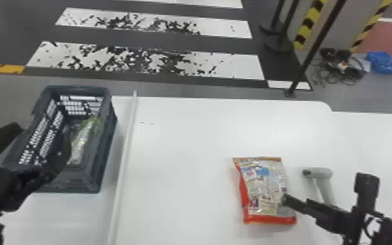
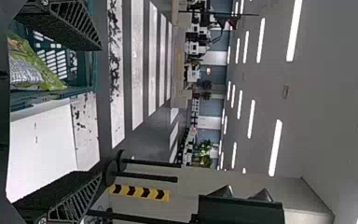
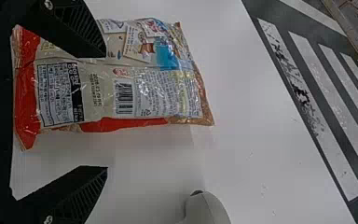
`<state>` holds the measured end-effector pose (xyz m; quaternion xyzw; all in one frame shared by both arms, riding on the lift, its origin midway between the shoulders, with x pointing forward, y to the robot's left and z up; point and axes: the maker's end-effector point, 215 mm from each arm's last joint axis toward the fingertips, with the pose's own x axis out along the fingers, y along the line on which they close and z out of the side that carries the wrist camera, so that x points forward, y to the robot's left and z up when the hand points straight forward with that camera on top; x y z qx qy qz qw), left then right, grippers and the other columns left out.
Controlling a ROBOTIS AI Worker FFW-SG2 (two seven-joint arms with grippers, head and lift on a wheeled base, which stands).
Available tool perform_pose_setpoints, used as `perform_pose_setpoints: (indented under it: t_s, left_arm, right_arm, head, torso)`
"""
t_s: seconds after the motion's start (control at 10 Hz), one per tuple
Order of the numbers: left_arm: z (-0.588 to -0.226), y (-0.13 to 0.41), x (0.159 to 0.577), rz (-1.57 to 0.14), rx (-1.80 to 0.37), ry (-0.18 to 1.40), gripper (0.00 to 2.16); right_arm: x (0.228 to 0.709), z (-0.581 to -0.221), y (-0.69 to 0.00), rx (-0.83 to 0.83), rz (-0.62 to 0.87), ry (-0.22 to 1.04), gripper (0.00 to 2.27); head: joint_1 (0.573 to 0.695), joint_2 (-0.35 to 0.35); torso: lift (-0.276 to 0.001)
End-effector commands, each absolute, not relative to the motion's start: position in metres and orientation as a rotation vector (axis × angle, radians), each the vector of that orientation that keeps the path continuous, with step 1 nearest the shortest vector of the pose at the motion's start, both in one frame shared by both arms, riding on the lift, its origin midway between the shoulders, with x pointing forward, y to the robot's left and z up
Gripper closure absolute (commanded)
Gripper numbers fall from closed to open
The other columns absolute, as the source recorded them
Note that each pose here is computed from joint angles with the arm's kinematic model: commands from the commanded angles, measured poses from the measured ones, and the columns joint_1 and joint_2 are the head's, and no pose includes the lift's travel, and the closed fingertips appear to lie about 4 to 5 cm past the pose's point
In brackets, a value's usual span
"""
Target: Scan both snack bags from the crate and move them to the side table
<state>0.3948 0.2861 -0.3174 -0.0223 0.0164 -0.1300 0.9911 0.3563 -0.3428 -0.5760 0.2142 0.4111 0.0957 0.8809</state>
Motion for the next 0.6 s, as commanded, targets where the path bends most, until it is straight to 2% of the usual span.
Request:
perform_pose_setpoints:
  t_s: [0.0, 0.4, 0.5]
  left_arm:
    - [-0.317, 0.286, 0.395, -0.261, -0.045, 0.033, 0.04]
    - [-0.316, 0.286, 0.395, -0.260, -0.043, 0.030, 0.04]
    - [-0.317, 0.287, 0.395, -0.260, -0.040, 0.033, 0.04]
  right_arm:
    - [0.358, -0.583, -0.333, 0.455, 0.218, 0.870, 0.06]
    - [0.365, -0.587, -0.313, 0.460, 0.272, 0.892, 0.09]
    - [0.365, -0.595, -0.311, 0.450, 0.286, 0.915, 0.22]
  head:
    - [0.695, -0.087]
    - [0.695, -0.047]
    - [0.695, -0.044]
  torso:
    - [-0.029]
    - [-0.029]
    - [-0.029]
